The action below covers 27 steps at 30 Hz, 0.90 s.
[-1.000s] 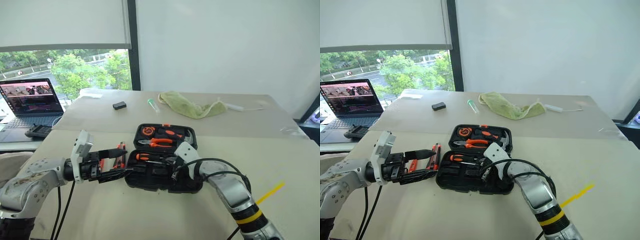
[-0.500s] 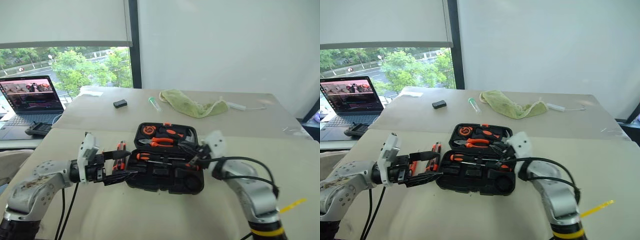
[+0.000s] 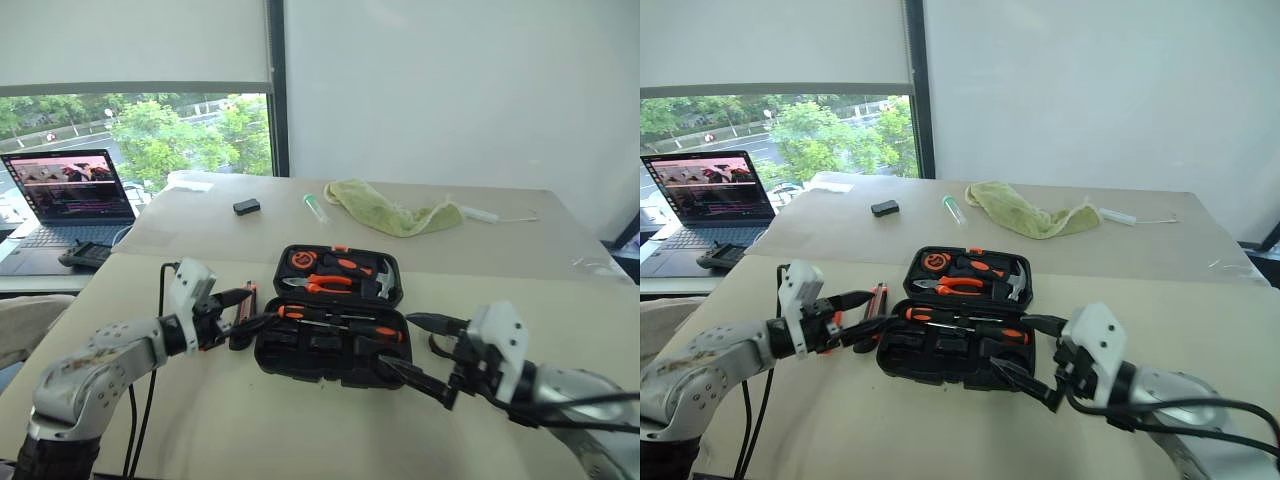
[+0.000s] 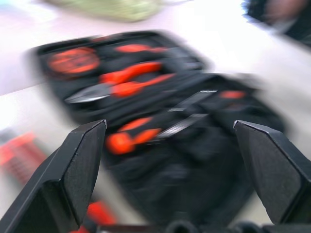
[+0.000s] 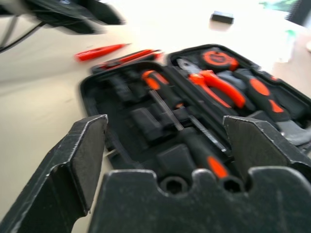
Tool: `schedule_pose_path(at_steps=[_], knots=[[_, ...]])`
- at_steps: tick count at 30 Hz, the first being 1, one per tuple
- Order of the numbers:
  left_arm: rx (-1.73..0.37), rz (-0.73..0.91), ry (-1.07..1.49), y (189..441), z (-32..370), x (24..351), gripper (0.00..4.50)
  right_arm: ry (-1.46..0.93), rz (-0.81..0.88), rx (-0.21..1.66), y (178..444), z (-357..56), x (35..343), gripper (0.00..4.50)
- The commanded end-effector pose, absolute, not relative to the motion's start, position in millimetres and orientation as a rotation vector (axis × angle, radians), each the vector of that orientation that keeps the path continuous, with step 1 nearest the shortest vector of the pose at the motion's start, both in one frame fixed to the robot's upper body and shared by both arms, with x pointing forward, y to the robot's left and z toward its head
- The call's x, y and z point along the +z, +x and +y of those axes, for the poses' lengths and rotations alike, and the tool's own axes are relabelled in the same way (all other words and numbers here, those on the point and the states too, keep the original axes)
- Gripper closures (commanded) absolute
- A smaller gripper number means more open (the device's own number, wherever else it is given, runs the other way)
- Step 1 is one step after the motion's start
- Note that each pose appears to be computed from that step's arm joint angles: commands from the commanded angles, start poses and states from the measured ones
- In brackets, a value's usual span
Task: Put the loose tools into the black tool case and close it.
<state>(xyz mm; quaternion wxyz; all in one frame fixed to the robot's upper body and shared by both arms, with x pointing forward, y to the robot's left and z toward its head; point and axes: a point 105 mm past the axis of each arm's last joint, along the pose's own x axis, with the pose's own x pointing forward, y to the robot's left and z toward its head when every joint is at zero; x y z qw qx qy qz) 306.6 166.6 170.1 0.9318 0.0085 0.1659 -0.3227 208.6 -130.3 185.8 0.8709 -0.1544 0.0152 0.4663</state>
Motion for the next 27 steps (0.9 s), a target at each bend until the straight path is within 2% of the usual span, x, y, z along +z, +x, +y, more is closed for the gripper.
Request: schedule_pose_path(at_steps=[1, 5, 10, 16, 20, 27], knots=[[-0.546, 0.505, -0.037, 316.5, 165.8, 175.3, 0.00, -0.393, -0.029, 1.014, 197.0, -132.5, 199.1, 0.04], [-0.336, 0.641, 0.017, 337.1, 179.9, 163.2, 0.00, -0.417, -0.056, 1.024, 193.8, -134.6, 204.4, 0.04], [-0.238, 0.669, 0.024, 350.9, 181.9, 161.4, 0.00, -0.421, -0.070, 0.995, 196.2, -136.7, 205.9, 0.04], [-0.114, 0.649, 0.129, 355.2, 209.4, 177.8, 0.00, -0.405, -0.066, 0.971, 194.1, -135.8, 203.3, 0.04], [-0.083, 0.722, 0.130, 353.7, 223.0, 166.7, 0.00, -0.404, -0.059, 0.966, 193.5, -135.3, 200.6, 0.04], [-0.102, 0.829, 0.012, 352.6, 218.9, 139.8, 0.00, -0.427, -0.049, 0.999, 190.1, -136.8, 202.4, 0.04]])
